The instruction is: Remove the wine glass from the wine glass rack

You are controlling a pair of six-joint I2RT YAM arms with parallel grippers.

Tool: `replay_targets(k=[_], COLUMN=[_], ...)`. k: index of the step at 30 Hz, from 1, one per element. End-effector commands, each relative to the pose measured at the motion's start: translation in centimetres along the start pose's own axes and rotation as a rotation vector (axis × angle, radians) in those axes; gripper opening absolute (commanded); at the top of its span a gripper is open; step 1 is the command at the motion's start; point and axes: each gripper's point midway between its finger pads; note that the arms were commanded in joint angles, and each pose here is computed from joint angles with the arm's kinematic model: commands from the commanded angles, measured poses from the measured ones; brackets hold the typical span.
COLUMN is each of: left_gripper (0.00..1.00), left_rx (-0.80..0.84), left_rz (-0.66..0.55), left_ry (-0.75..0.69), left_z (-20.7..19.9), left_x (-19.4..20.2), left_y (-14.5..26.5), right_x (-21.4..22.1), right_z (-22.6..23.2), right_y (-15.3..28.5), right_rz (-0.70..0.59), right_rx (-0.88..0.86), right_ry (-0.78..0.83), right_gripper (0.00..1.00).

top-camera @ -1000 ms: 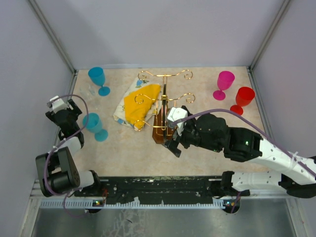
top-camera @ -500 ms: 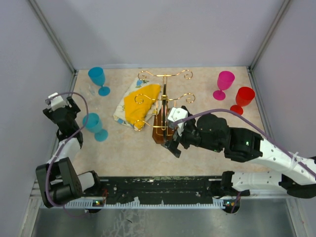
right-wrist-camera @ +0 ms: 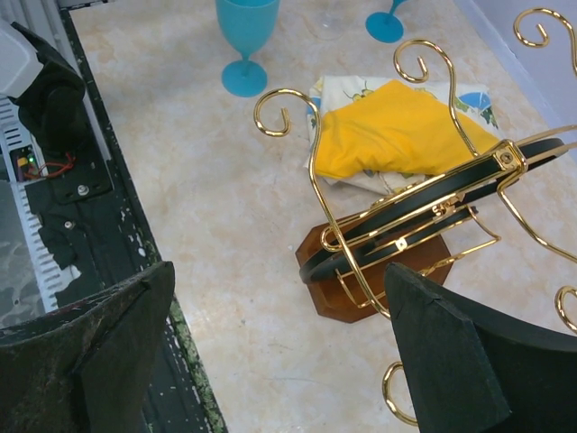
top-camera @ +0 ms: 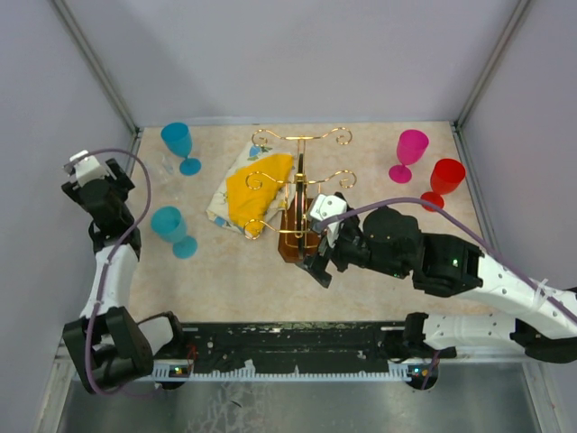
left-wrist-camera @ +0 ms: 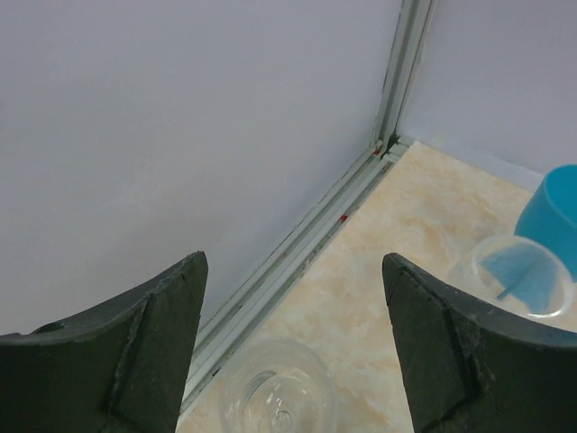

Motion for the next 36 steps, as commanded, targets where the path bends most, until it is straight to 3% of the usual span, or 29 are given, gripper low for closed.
replay_targets(k=[1, 6, 10, 20, 26, 27, 28, 29, 36], left_gripper=[0.83, 0.81, 0.80, 0.75, 0.79, 0.85, 0.98, 1.00, 1.00], left_rx=[0.021, 0.115, 0.220, 0.577, 0.826, 0.852, 0.872, 0.885, 0.916], left_rz=[-0.017, 0.005, 0.095, 0.170, 0.292, 0.295, 0.295, 0.290, 0.386], left_ry=[0.076, 0.128, 0.176, 0.311, 0.289, 0.282, 0.276, 0.275, 0.231], left_z=[0.1, -1.6, -3.7, -9.4, -16.2, -16.9, -17.4, -17.8, -19.1], left_x=[-3.7, -6.5, -8.3, -13.8, -13.1, -13.3, -13.5, -13.8, -14.3], left_y=[1.2, 2.2, 2.6, 8.0, 12.8, 13.6, 14.2, 14.6, 15.1], right_x=[-1.8, -2.1, -5.0, -8.7, -7.3, -6.8, -6.4, -6.2, -5.1], right_z=[-0.6, -1.3, -3.4, -14.4, -22.2, -23.3, -24.1, -24.7, -26.8], right_y=[0.1, -1.5, -2.7, -3.6, -1.8, -1.2, -0.7, -0.3, 0.9], right_rz=[-0.064, -0.015, -0.030, -0.055, -0.026, -0.021, -0.011, -0.003, 0.004], right_rx=[0.041, 0.109, 0.181, 0.368, 0.500, 0.532, 0.553, 0.568, 0.647], right_ry=[-0.066, -0.119, -0.218, -0.581, -0.794, -0.813, -0.823, -0.823, -0.782], right_gripper=[0.99, 0.99, 0.99, 0.99, 0.99, 0.99, 0.99, 0.99, 0.99])
Point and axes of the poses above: each gripper's point midway between its finger pads, its own y axis back along the fingers, its own z axis along the line the jaws close on, x = y × z, and after that the axes turned 9 degrees about -y, right-handed
